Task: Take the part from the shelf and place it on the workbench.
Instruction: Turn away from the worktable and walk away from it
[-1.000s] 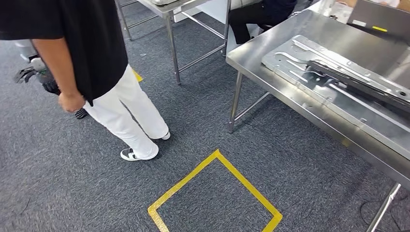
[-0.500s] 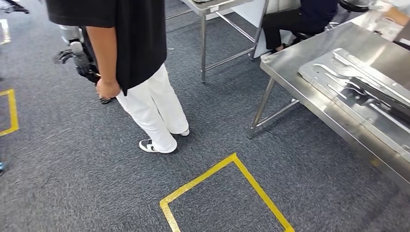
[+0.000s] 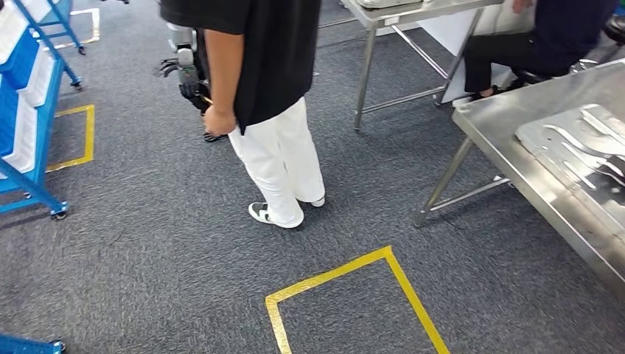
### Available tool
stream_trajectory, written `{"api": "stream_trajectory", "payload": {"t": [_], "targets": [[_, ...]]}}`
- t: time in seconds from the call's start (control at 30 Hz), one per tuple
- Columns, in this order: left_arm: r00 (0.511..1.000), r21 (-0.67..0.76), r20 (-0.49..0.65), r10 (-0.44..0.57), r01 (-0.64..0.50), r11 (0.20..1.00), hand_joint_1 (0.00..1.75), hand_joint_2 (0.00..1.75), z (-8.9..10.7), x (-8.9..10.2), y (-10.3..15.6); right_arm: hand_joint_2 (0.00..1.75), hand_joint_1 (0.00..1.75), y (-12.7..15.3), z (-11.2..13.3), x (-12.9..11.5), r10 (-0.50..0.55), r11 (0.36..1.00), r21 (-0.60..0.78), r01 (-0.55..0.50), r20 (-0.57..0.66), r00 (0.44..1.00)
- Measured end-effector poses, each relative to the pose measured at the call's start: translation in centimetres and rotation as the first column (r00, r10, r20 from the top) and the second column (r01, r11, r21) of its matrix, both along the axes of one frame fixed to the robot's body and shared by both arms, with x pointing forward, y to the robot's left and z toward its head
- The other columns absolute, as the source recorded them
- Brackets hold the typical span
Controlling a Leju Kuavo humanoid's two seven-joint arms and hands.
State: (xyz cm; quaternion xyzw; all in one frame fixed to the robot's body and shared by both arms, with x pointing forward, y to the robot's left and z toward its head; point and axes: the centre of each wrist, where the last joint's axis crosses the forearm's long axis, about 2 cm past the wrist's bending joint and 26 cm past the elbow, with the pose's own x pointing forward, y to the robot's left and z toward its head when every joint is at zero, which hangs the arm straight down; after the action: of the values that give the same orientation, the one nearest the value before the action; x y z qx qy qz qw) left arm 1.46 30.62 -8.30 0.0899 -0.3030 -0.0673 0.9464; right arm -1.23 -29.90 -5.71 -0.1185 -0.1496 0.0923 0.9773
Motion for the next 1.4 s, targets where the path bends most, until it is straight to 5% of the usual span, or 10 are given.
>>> {"api": "stream_trajectory", "payload": {"t": [1.4], "targets": [[0.999, 0.037, 0.01, -0.033, 0.033, 0.999, 0.0, 0.0, 0.6, 0.4, 1.4, 0.0, 0.0, 1.6, 0.0, -0.3, -0.03, 0.996, 0.081, 0.028, 0.023, 0.999]]}}
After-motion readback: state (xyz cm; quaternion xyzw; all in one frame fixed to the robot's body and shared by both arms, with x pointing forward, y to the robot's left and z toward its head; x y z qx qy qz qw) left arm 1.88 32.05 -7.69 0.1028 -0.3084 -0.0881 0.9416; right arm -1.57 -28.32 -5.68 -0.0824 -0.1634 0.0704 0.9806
